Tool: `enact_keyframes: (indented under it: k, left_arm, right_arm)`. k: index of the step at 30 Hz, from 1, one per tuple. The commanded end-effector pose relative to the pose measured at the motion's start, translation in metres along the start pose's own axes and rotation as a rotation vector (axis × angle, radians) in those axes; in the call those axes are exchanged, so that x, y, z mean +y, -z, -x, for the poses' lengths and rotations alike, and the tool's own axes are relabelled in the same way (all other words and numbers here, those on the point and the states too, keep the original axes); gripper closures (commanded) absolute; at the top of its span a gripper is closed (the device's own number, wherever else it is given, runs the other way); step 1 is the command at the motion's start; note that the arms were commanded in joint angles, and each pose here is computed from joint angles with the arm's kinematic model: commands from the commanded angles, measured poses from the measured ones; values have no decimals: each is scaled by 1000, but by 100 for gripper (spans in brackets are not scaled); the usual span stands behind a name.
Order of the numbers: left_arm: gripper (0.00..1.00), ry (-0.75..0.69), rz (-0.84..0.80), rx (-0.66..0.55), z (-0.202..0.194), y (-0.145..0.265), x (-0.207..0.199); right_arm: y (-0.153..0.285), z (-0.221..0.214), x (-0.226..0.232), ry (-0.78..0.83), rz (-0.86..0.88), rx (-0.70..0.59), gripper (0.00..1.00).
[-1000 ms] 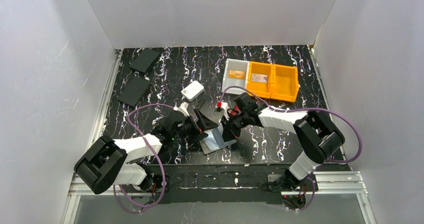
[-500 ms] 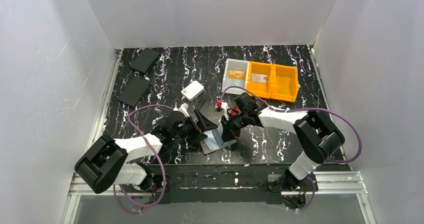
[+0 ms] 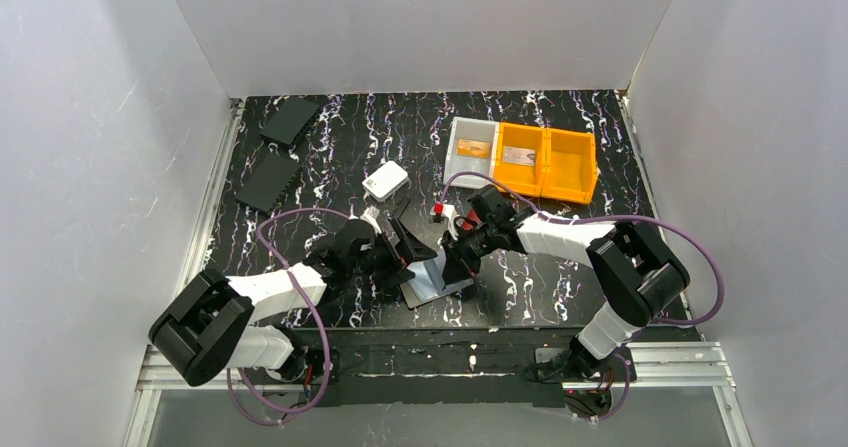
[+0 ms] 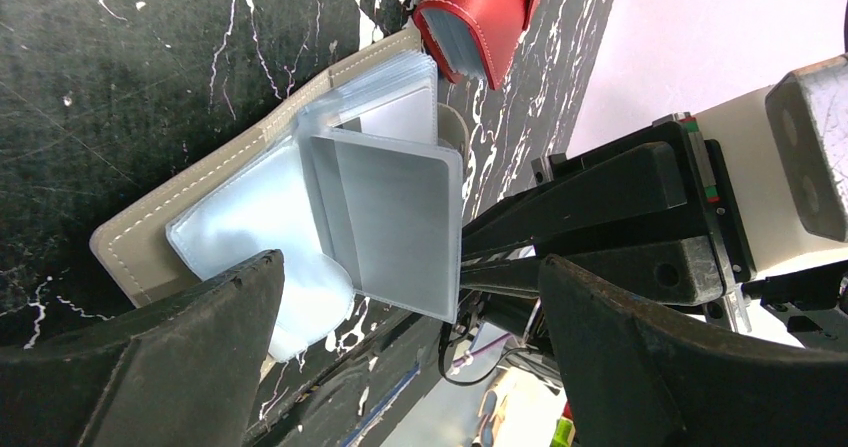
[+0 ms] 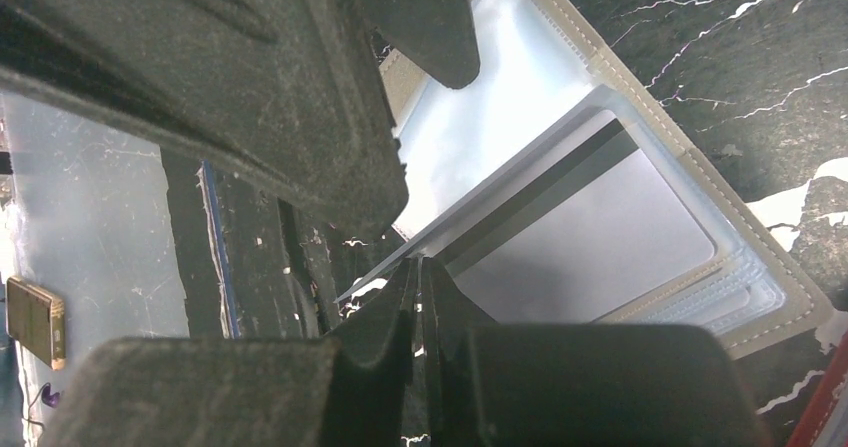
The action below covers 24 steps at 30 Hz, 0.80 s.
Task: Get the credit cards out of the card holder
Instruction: Remove the credit card from the card holder.
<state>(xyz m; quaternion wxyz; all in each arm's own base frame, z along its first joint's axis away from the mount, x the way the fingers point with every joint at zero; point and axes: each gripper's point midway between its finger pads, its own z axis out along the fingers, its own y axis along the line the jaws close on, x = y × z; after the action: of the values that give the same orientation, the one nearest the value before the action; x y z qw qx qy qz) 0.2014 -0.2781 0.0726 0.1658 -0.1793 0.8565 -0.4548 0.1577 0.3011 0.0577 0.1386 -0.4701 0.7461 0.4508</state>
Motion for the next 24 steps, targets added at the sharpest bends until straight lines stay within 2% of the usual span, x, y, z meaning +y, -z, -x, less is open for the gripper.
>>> enact_keyframes:
  k: [1,11,15,17,21,24]
  left_arm:
    - [2,-20,1,-18,3,3,-12]
    - [3,-15,77,-13,1,-1,-7]
    - [6,-8,133,-12,0,-1,1]
    - [10,-3,144,-13,0,-2,4]
    - [27,-1,150,-9,0,-3,5]
    - [32,-10,149,-6,1,-6,3]
  right_arm:
    - [0,14,6,60,24,-37,87]
    - [-3,15,12,79,41,-25,87]
    - [-4,16,16,84,59,-22,87]
    - [-4,16,16,86,63,-21,87]
    - [-5,16,17,86,66,-17,87]
    - [-5,16,17,91,69,-14,87]
